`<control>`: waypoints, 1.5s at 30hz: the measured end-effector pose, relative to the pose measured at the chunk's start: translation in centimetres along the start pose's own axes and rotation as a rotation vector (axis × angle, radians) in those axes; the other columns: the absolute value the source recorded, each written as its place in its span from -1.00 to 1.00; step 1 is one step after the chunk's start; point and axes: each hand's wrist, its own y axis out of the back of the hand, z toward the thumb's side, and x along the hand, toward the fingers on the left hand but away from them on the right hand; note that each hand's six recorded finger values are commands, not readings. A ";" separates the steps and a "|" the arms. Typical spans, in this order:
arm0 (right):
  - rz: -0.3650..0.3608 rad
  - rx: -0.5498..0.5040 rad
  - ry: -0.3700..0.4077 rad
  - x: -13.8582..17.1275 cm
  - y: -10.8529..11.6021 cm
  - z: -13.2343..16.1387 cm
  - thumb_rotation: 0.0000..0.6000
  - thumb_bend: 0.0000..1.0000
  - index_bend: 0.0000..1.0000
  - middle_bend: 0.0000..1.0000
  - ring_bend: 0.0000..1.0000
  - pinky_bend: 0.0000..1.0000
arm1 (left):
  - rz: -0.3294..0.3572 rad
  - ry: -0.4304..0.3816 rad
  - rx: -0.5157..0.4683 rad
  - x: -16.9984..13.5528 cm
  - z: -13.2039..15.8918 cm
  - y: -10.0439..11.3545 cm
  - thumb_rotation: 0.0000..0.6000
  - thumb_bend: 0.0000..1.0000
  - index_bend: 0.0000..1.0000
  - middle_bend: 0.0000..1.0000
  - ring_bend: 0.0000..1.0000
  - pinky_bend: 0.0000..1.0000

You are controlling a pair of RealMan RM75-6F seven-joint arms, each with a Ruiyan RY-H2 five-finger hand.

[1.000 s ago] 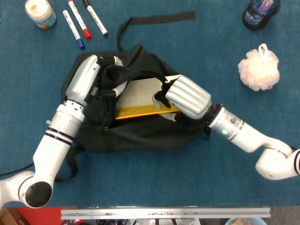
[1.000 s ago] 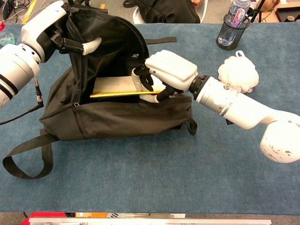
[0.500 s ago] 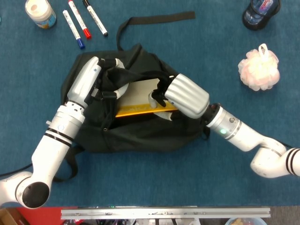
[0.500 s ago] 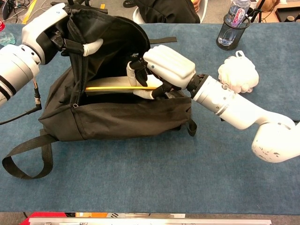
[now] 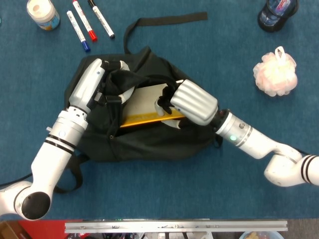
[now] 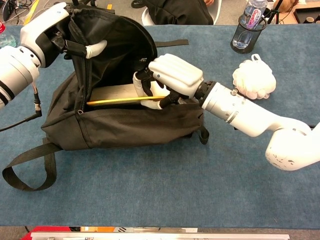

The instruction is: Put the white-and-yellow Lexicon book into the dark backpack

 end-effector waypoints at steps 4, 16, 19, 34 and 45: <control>0.037 0.014 -0.011 0.4 0.1 -0.3 1.00 -0.19 -0.13 -0.02 -0.36 -0.13 | 0.003 -0.002 0.005 0.0 0.0 0.1 1.00 0.20 -0.46 -0.09 0.17 0.82; 0.151 0.087 -0.050 2.4 1.0 -0.9 1.00 -0.19 -0.74 -0.51 -0.76 -0.52 | -0.014 -0.013 0.020 -0.4 0.3 0.0 1.00 0.03 -0.58 -0.15 0.10 0.78; 0.165 0.089 -0.071 3.2 1.5 -1.2 1.00 -0.19 -0.76 -0.52 -0.76 -0.52 | -0.011 -0.013 0.020 -0.6 0.3 0.3 1.00 0.02 -0.59 -0.16 0.10 0.78; 0.163 0.081 -0.115 7.0 3.4 -1.8 1.00 -0.19 -0.18 -0.23 -0.63 -0.43 | -0.043 0.014 0.028 -1.3 -0.4 0.3 1.00 0.02 -0.64 -0.22 -0.04 0.72; 0.164 0.104 -0.165 9.1 2.8 -3.2 1.00 -0.20 0.41 0.16 -0.21 -0.10 | -0.144 0.047 0.049 -1.7 -1.0 -1.5 1.00 0.02 -0.74 -0.38 -0.38 0.14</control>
